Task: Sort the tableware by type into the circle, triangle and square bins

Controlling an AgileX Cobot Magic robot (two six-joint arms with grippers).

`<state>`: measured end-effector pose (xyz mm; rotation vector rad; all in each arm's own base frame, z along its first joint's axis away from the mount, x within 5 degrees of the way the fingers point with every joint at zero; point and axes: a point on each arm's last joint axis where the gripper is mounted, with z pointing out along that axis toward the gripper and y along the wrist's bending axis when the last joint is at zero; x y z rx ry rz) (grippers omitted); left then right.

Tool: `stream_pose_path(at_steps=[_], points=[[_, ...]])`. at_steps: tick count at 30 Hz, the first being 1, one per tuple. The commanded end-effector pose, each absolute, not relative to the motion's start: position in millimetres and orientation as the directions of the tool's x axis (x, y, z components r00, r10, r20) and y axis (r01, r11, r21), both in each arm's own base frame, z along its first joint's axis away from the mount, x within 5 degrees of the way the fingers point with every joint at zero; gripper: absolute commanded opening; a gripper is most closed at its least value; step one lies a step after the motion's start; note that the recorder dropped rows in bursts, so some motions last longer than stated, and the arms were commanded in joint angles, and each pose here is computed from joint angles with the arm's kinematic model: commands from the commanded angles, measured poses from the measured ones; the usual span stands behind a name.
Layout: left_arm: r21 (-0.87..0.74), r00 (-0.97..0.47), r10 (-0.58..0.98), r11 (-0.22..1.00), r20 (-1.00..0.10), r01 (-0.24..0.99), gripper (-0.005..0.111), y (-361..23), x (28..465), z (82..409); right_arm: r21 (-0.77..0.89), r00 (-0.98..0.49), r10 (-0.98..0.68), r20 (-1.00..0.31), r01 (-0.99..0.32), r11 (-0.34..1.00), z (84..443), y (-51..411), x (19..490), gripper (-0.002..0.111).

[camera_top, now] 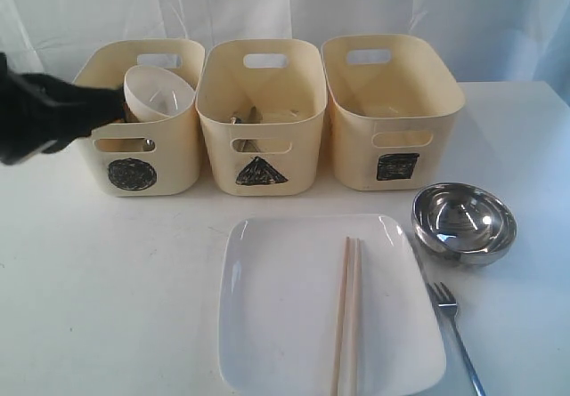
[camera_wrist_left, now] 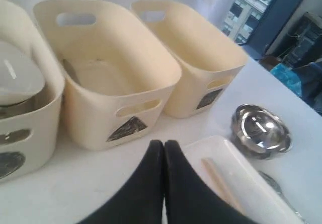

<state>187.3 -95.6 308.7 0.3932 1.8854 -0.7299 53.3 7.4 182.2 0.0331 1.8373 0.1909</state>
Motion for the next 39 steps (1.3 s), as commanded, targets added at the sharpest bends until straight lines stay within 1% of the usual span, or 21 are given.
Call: stream_pose_path(at_steps=[1,3,6,8,11,13,15,18,22,23,25,26,31,39], points=[[-0.216,-0.346,-0.048,0.858,-0.937,0.466,0.0,-72,160,291,0.142,-0.263,0.12,-0.957,-0.069,0.987,182,7,53,0.0],[-0.134,-0.267,-0.013,0.888,-0.964,0.441,0.0,-62,145,291,0.142,-0.263,0.12,-0.957,-0.069,0.987,182,7,53,0.0],[-0.096,-0.2,-0.02,0.92,-0.98,0.381,0.0,-49,127,286,0.142,-0.263,0.12,-0.957,-0.069,0.987,182,7,53,0.0],[-0.09,-0.181,-0.026,0.931,-0.983,0.355,0.0,-43,116,277,0.142,-0.263,0.12,-0.957,-0.069,0.987,182,7,53,0.0],[-0.078,-0.163,-0.032,0.956,-0.986,0.284,0.0,-31,100,253,0.142,-0.263,0.12,-0.957,-0.069,0.987,182,7,53,0.0],[-0.089,-0.16,-0.045,0.957,-0.986,0.276,0.0,-28,92,241,0.142,-0.263,0.12,-0.957,-0.069,0.987,182,7,53,0.0],[-0.14,-0.182,-0.09,0.949,-0.979,0.284,0.0,-28,87,233,0.143,-0.256,0.12,-0.959,-0.069,0.987,183,7,53,0.0],[-0.179,-0.188,-0.13,0.945,-0.974,0.274,0.0,-27,85,230,0.143,-0.221,0.124,-0.967,-0.072,0.987,186,6,54,0.0],[-0.165,-0.184,-0.116,0.947,-0.976,0.276,0.0,-27,85,230,0.211,-0.181,0.197,-0.964,-0.062,0.975,190,6,55,0.0],[-0.196,-0.195,-0.144,0.94,-0.97,0.279,0.0,-28,85,229,0.217,-0.166,0.204,-0.965,-0.063,0.974,192,6,55,0.0],[-0.349,-0.251,-0.281,0.892,-0.926,0.289,0.0,-32,83,229,0.218,-0.132,0.207,-0.969,-0.068,0.974,195,6,56,0.0],[-0.388,-0.272,-0.31,0.867,-0.911,0.311,0.0,-35,82,230,0.218,-0.112,0.209,-0.971,-0.071,0.973,197,6,56,0.0],[-0.395,-0.311,-0.281,0.82,-0.908,0.413,0.0,-45,77,230,0.219,-0.04,0.216,-0.976,-0.081,0.972,203,5,56,0.0],[-0.391,-0.328,-0.256,0.794,-0.91,0.466,0.0,-50,74,230,0.219,-0.034,0.217,-0.976,-0.082,0.972,204,5,56,0.0]])
